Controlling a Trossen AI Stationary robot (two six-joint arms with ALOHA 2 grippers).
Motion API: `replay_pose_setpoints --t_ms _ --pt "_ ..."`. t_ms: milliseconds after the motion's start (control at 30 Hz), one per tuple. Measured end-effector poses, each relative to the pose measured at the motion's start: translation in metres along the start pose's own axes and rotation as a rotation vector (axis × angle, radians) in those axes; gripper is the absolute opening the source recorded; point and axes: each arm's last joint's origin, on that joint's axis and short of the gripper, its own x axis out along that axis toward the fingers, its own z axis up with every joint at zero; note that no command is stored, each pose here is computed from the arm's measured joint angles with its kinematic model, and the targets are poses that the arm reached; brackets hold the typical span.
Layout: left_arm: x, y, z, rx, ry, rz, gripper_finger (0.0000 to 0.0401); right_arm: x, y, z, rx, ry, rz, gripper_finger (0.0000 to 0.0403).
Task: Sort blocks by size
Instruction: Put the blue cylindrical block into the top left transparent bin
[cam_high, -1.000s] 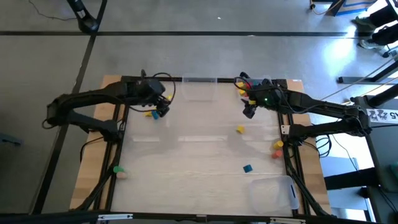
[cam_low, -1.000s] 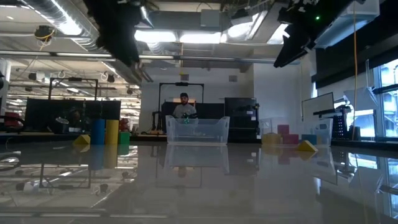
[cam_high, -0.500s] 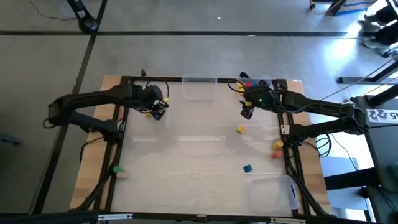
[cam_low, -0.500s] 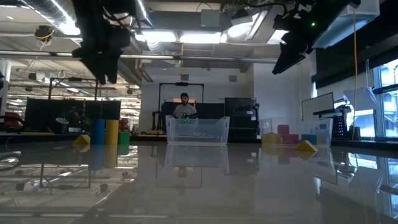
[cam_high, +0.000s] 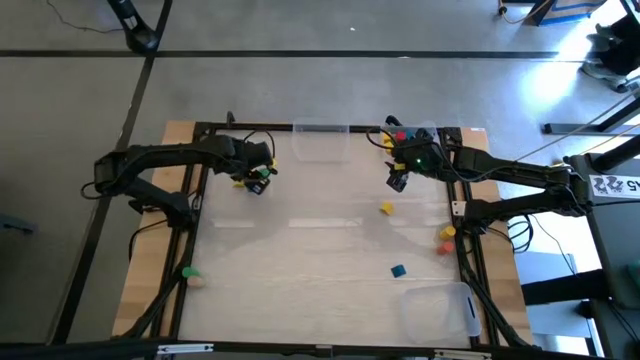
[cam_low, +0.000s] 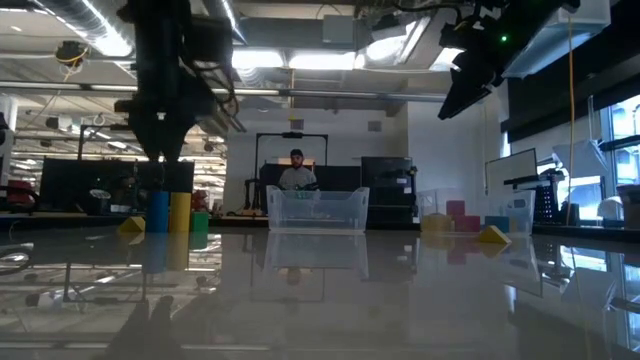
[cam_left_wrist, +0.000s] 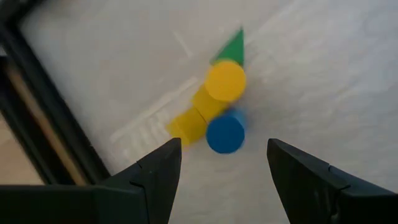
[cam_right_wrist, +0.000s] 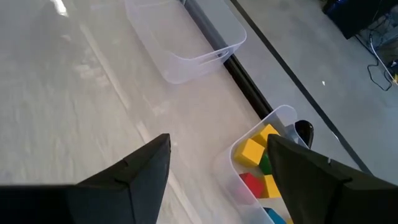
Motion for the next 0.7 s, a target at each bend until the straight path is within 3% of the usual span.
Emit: replay_pose_setpoints --t_ms 467,700 --pt "0.039 0.005 -0.009 -0.044 0.02 -0.035 0.0225 0.0 0.0 0.0 0.001 0.0 0.0 0.0266" --pt "0.054 0.002 -0.014 -0.013 -0.007 -0.08 0.0225 0.0 0.0 0.0 0.001 0.0 0.001 0.0266"
